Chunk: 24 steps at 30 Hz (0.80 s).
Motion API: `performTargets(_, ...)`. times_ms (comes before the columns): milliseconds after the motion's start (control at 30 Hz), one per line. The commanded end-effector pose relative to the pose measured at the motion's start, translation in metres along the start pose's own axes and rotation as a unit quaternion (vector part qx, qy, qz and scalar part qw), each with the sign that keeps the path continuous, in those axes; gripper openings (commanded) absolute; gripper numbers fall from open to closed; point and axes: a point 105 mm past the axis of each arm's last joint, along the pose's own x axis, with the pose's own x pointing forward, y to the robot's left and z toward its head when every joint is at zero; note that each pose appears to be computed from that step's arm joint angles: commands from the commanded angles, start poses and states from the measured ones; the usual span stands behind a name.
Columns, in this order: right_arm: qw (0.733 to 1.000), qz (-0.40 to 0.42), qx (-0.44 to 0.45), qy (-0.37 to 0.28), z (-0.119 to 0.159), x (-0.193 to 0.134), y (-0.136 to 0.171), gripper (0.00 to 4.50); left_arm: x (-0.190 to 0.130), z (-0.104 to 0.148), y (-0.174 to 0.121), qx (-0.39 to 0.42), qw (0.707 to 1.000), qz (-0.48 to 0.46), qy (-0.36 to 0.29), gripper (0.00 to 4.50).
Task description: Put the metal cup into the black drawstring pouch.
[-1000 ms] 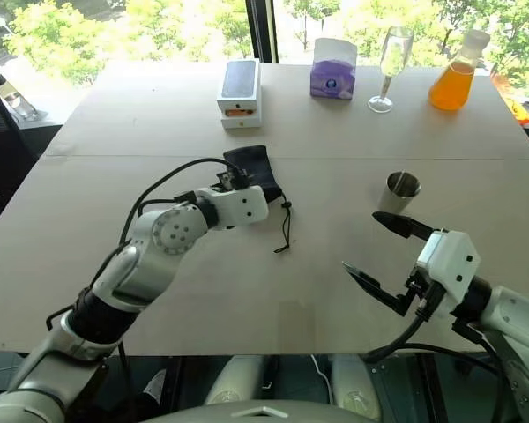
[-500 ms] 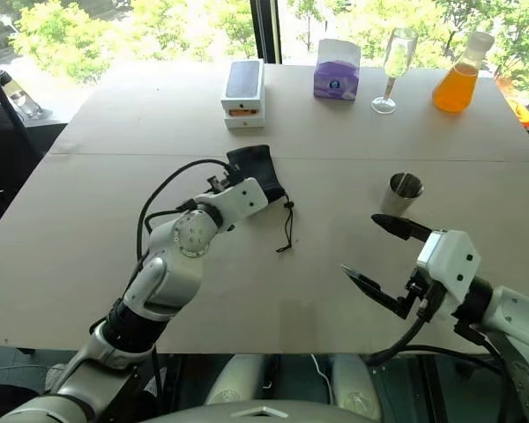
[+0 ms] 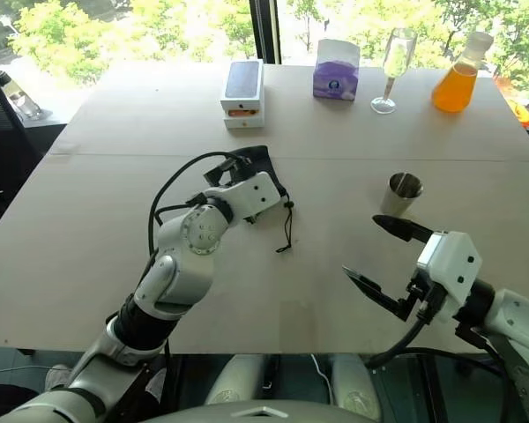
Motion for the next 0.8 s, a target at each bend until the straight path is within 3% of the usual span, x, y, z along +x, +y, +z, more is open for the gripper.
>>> performTargets(33, 1.0, 0.006, -0.021, -0.017, 0.012, 0.0, 0.002, 4.5, -0.002, 0.003, 0.005, 0.02, 1.0, 0.024, -0.001, 4.46)
performTargets(500, 1.0, 0.012, -0.023, -0.013, 0.01, -0.004, 0.0, 4.5, -0.003, 0.003, -0.01, 0.017, 1.0, 0.004, 0.008, 4.46)
performTargets(800, 1.0, 0.012, -0.025, -0.014, 0.011, -0.002, 0.001, 4.5, 0.004, -0.005, 0.0, 0.036, 0.998, 0.03, 0.029, 4.46)
